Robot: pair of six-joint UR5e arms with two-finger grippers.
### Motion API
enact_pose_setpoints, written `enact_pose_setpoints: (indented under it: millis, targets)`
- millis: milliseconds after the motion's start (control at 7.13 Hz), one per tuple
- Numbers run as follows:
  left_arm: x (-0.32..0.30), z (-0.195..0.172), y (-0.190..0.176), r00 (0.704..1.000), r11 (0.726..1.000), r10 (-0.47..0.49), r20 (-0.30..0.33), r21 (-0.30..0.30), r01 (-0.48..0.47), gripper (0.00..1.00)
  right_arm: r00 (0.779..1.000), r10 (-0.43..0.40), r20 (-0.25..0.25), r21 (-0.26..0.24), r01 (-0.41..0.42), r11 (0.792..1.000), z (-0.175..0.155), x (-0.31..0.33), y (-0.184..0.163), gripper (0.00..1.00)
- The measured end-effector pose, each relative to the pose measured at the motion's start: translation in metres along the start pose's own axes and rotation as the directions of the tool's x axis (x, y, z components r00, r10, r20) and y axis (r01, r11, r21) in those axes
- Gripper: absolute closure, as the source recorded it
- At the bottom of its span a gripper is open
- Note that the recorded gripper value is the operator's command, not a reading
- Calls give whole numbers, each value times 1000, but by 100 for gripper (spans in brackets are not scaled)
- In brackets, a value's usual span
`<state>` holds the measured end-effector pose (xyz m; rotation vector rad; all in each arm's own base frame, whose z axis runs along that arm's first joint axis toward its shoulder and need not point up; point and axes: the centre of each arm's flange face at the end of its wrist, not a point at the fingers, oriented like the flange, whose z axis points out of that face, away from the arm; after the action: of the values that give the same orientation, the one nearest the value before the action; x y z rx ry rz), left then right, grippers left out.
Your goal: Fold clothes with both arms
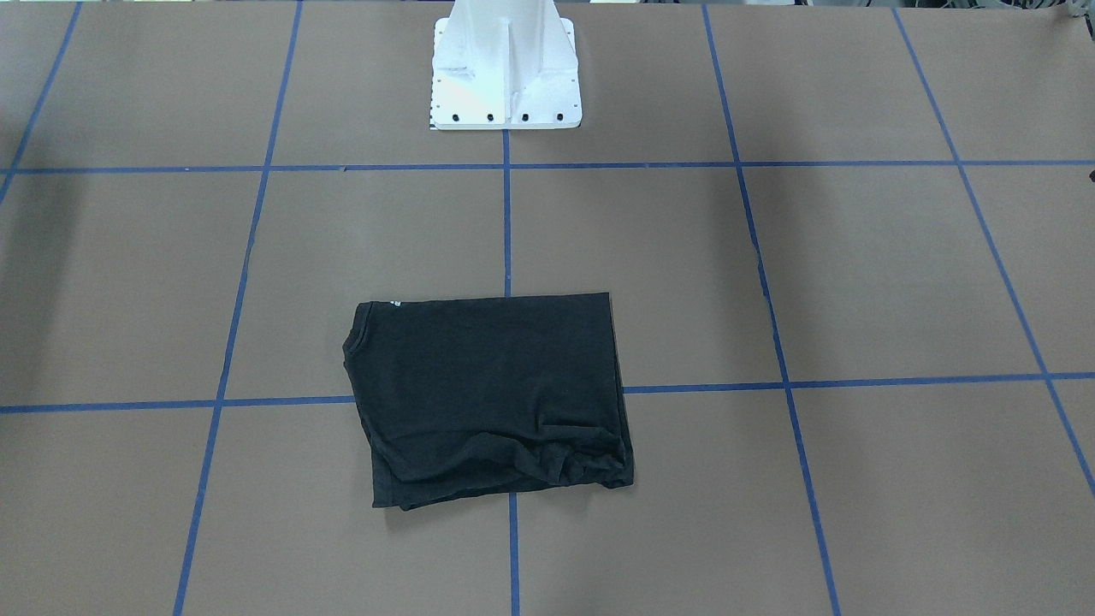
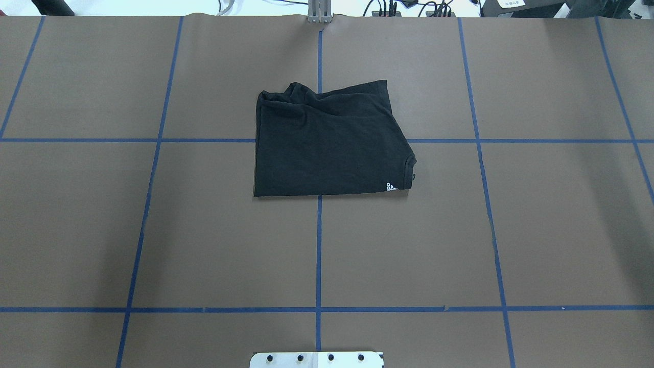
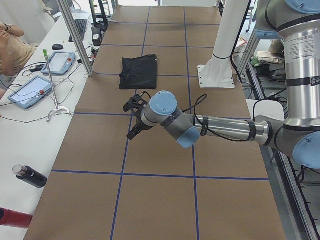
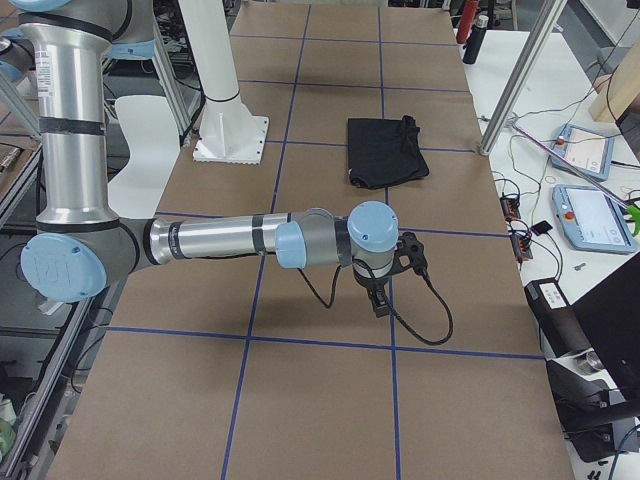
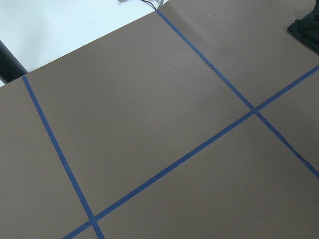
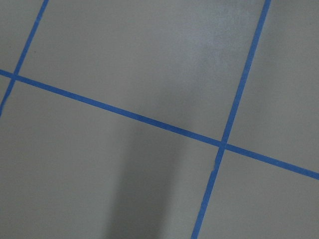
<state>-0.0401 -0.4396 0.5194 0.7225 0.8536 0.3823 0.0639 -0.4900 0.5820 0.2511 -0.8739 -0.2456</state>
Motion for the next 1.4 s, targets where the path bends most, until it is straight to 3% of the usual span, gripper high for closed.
enact_pose_setpoints:
  millis: [1402]
  targets:
    - [0, 3, -20, 1000, 999, 27, 0, 17, -27, 0, 999, -37, -5, 29, 38, 999, -5, -6, -3, 0]
